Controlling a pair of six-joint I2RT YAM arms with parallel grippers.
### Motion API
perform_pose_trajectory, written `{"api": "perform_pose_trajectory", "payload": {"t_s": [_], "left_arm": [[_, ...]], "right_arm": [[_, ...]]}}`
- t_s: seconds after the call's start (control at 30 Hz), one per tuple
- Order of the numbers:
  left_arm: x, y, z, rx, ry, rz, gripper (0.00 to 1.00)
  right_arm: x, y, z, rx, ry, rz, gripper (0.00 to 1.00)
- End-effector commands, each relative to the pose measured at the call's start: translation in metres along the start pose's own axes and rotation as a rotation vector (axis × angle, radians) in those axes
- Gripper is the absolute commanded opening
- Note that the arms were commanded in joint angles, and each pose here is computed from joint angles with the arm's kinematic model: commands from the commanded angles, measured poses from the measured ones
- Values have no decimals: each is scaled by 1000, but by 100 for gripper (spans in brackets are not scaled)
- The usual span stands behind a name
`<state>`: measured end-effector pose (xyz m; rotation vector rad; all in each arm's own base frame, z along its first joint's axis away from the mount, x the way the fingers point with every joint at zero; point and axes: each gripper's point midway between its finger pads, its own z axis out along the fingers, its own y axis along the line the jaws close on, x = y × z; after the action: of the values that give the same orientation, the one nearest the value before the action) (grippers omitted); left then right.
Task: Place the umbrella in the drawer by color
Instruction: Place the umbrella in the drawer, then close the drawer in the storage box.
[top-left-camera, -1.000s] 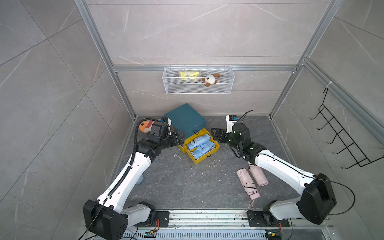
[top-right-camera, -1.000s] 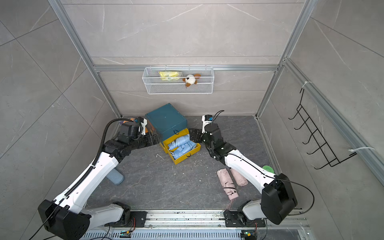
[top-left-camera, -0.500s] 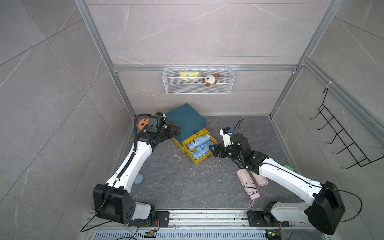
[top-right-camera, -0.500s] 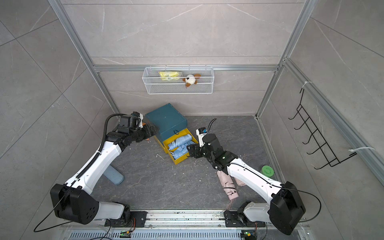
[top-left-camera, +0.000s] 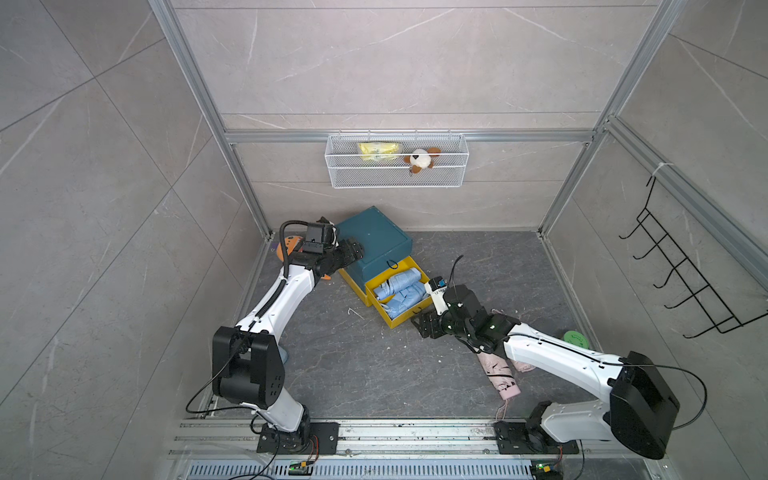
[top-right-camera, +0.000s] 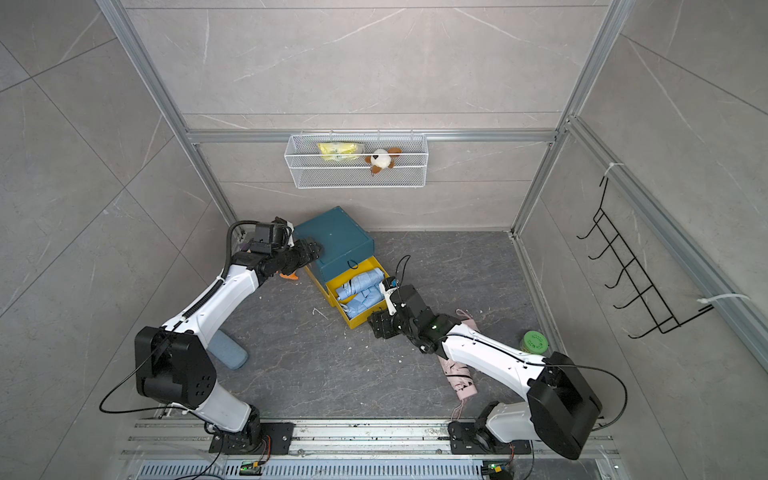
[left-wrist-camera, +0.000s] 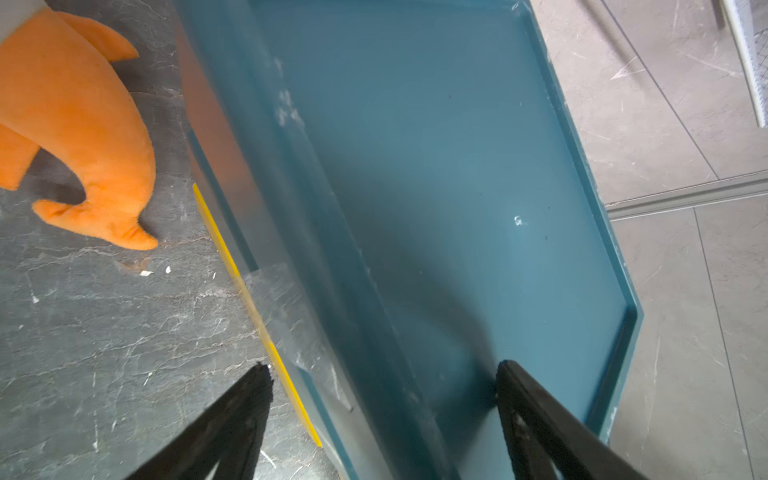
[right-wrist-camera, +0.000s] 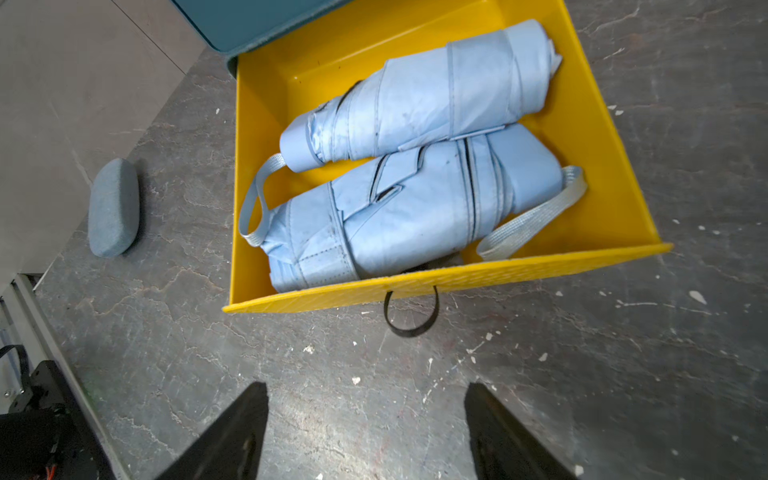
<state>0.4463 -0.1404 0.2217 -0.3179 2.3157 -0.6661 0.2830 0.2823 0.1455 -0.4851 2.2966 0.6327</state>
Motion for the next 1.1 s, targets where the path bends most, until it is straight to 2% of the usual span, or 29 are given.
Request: {"api": "perform_pose_trajectory", "payload": {"t_s": [0.0, 0.2, 0.63, 0.7, 0.87, 1.07], "left_arm": [[-2, 3, 7, 0, -1, -15, 85], [10, 14, 16, -14, 20, -26, 81], [26, 25, 26, -23, 48, -37, 80], [28, 26, 27, -24, 48, -39, 80], [30, 28, 29, -24, 55, -42, 80], [33, 29, 32, -23, 63, -44, 79]], "right_arm": [[7, -3, 16, 10, 13, -1, 75], [2, -4, 33, 16, -2, 15, 66], [-17, -12, 48, 76, -55, 27, 50], [-18, -14, 50, 88, -56, 26, 45], [-21, -18, 51, 119, -57, 17, 26], [-26, -19, 48, 130, -75, 6, 16]]}}
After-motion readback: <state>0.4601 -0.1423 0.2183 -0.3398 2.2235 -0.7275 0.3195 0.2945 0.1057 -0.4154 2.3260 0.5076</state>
